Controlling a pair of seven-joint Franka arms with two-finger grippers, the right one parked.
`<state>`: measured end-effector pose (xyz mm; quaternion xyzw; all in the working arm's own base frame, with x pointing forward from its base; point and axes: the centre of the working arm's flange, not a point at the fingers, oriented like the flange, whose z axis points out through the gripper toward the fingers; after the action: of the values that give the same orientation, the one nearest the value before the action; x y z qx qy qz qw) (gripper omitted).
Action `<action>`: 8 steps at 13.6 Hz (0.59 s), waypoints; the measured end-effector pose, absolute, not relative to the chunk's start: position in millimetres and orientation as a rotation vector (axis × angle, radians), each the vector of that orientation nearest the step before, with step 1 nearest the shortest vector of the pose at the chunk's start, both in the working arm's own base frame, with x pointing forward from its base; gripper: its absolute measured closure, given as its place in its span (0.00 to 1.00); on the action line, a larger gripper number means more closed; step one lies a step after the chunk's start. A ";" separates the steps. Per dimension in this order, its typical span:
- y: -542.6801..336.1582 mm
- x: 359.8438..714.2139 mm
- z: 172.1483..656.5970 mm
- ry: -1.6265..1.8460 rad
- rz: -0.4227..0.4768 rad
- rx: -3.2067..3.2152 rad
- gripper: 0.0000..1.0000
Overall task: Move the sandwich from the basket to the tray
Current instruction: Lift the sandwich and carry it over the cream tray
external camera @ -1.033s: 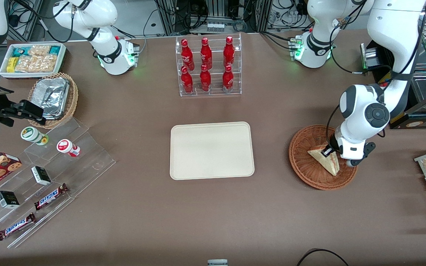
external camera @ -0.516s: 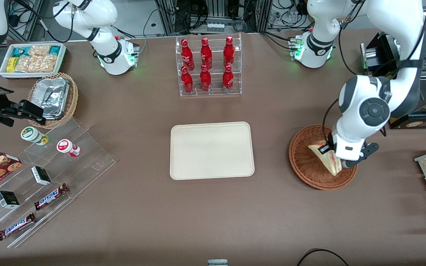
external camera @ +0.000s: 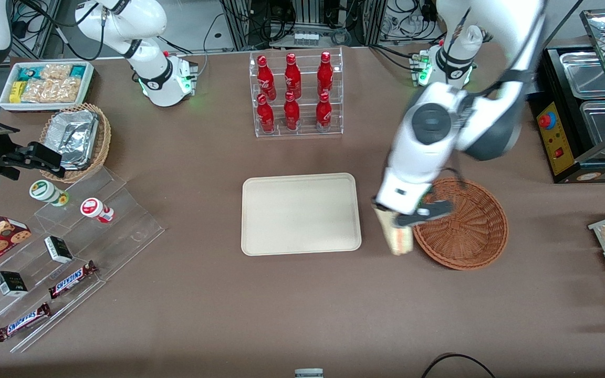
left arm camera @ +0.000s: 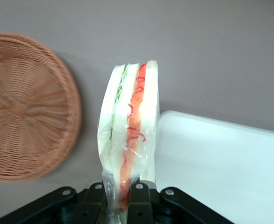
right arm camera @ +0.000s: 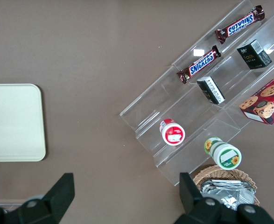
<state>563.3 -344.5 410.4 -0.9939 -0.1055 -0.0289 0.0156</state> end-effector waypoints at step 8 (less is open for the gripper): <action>-487.5 535.3 306.4 -0.029 -0.033 -3.123 0.85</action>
<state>535.3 -487.5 306.4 -0.9999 -0.0092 -0.0105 0.0092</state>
